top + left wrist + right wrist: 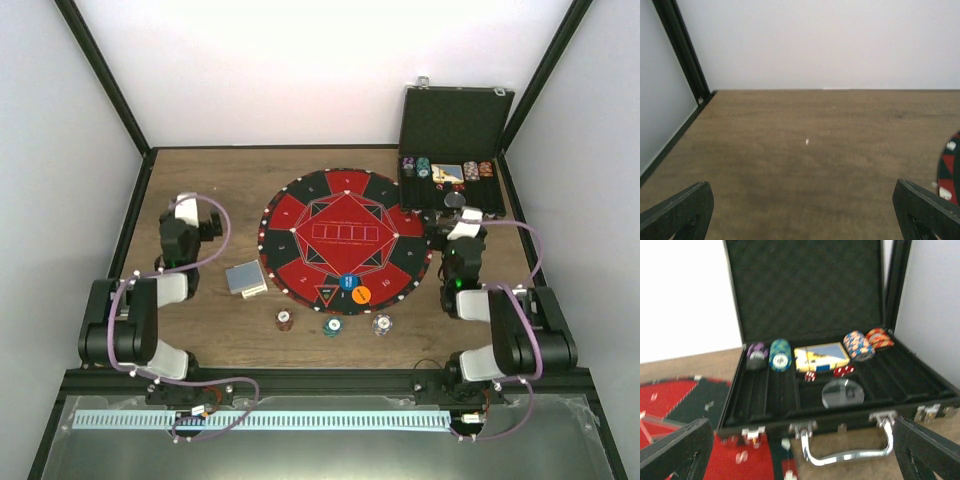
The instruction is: Distribute texas hold em gaming equipment
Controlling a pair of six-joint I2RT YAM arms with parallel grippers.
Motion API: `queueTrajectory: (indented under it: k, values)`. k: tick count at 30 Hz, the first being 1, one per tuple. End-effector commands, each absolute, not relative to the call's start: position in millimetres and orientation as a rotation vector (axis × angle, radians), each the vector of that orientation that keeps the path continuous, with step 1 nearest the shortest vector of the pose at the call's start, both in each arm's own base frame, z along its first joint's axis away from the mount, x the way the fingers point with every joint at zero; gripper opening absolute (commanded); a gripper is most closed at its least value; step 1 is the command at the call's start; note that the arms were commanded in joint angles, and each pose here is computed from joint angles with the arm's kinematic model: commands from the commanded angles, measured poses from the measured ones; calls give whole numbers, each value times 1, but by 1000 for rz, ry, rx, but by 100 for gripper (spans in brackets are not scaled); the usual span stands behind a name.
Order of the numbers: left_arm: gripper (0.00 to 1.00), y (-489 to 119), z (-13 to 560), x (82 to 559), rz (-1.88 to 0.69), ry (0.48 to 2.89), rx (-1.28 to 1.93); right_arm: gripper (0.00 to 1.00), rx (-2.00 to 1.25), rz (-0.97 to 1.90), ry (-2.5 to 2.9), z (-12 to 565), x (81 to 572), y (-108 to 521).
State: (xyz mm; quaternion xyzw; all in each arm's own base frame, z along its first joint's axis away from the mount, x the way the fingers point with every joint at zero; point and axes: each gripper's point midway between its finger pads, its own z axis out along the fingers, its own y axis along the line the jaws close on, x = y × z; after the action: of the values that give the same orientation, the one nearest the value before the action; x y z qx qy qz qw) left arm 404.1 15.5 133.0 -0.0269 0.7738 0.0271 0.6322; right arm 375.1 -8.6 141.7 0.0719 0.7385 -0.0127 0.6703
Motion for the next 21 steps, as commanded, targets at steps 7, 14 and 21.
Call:
queueTrajectory:
  k: [7, 14, 21]
  values:
    - [100, -1, 178, 428, -40, 1983, 110, 100, 584, -34, 1584, 231, 392, -52]
    - [100, 8, 183, 416, -173, 2058, 93, 100, 239, 363, 1836, 244, 409, 52]
    - [100, 16, 174, 405, -203, 2096, 78, 97, -184, 350, 2196, 169, 342, 224]
